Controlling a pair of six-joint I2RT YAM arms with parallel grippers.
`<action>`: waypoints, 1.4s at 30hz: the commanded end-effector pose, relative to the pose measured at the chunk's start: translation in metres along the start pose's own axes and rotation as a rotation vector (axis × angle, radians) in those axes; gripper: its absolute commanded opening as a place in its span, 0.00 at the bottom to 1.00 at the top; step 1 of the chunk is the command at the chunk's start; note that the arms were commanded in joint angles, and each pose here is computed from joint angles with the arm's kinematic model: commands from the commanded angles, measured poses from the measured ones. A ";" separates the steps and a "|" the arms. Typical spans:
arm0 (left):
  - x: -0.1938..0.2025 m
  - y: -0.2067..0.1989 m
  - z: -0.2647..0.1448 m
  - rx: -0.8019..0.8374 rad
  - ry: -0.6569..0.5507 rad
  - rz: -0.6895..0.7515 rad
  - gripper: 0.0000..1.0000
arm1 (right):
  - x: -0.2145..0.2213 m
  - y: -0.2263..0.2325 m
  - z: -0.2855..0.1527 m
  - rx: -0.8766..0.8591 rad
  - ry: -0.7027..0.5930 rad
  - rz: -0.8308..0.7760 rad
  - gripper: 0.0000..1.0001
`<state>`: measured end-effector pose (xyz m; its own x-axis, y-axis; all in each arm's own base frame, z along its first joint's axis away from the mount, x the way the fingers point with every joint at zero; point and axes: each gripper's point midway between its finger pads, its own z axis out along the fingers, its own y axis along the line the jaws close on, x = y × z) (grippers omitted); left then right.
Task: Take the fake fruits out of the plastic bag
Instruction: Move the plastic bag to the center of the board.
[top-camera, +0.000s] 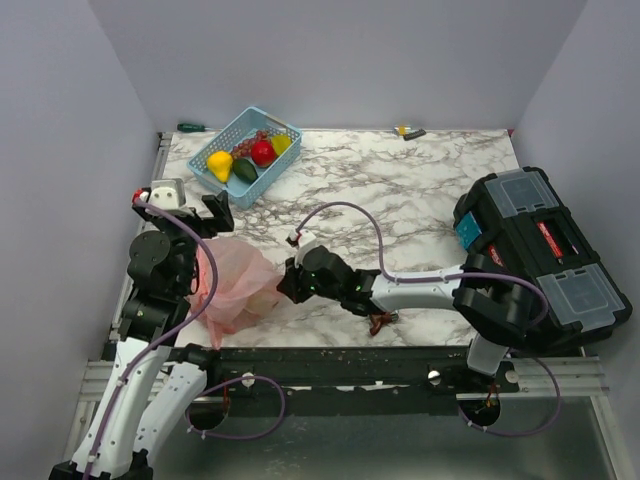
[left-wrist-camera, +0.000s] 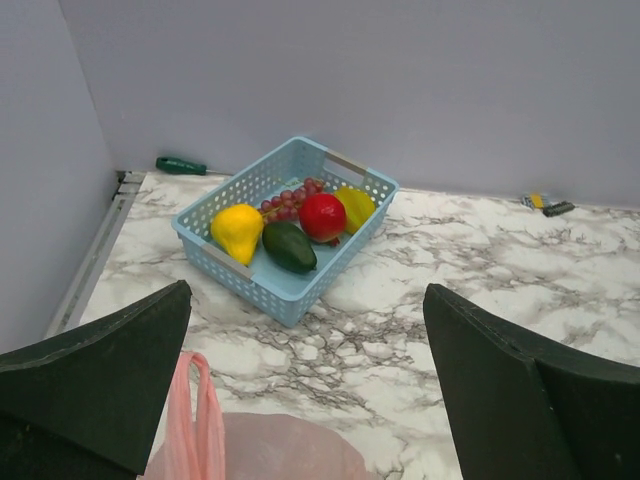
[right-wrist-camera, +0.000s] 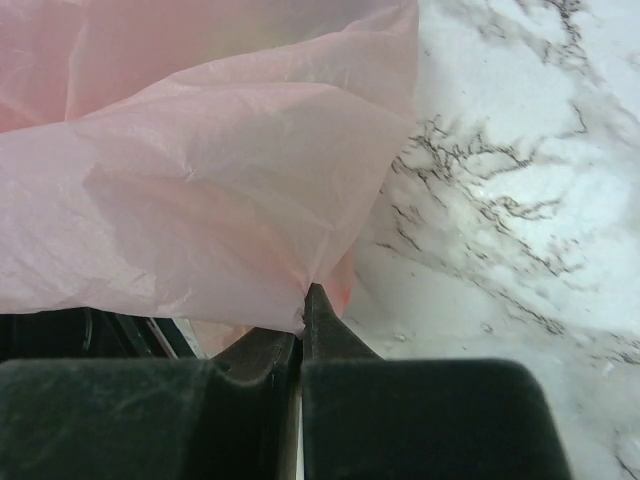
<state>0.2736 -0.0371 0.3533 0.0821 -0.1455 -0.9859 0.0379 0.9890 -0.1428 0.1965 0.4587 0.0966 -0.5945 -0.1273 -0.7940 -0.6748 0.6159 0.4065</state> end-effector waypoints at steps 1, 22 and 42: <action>0.004 -0.020 0.003 0.099 0.030 -0.019 0.99 | -0.007 -0.009 -0.018 -0.043 -0.034 -0.031 0.03; 0.056 -0.074 0.021 0.321 0.278 -0.013 0.99 | -0.036 -0.158 -0.097 0.160 -0.071 0.173 0.04; 0.115 -0.138 0.008 0.562 0.559 0.067 0.99 | -0.066 -0.255 -0.156 0.579 -0.136 0.221 0.17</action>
<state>0.2923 -0.1761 0.2573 -0.3858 0.0323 -0.9220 0.5094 0.8407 -0.1836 0.3259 0.2117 0.0957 -0.6666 0.1368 -0.7328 -0.2318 0.8963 0.3781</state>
